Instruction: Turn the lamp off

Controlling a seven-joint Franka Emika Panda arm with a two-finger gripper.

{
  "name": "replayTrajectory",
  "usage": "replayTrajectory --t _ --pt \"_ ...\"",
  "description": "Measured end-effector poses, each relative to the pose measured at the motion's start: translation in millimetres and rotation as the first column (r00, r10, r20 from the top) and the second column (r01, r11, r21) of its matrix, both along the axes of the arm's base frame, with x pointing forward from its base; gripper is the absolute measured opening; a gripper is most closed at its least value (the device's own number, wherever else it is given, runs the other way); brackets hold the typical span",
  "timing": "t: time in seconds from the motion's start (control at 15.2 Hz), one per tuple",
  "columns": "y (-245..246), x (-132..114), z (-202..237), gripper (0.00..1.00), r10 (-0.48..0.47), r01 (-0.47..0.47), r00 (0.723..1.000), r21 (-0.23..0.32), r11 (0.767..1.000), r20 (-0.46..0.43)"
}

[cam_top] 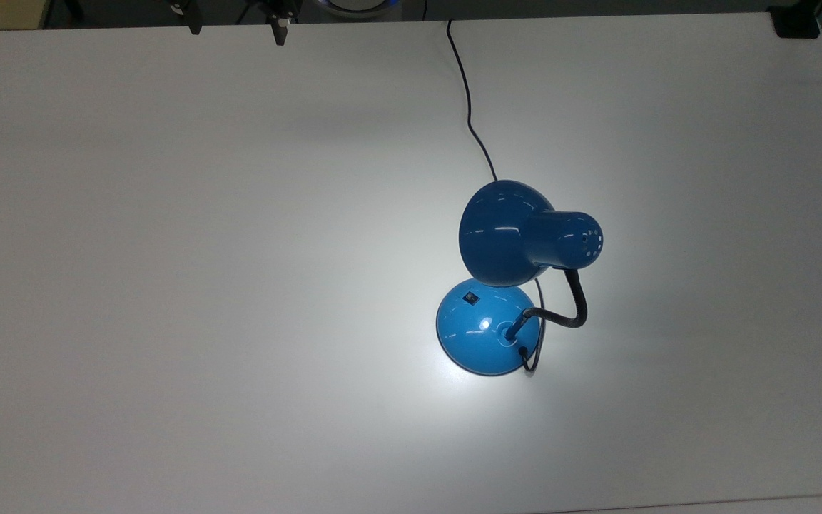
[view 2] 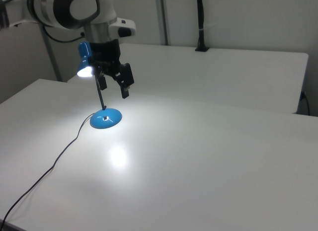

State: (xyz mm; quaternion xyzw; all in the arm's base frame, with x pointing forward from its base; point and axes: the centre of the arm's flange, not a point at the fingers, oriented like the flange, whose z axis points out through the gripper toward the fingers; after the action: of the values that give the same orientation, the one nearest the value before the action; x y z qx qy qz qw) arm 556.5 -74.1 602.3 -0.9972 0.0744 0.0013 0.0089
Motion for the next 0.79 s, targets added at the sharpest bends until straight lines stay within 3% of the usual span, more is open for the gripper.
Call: replayTrajectory --t 0.79 --pt "-24 -5 4 1.0 0.051 -0.052 0.999 0.058 0.997 0.013"
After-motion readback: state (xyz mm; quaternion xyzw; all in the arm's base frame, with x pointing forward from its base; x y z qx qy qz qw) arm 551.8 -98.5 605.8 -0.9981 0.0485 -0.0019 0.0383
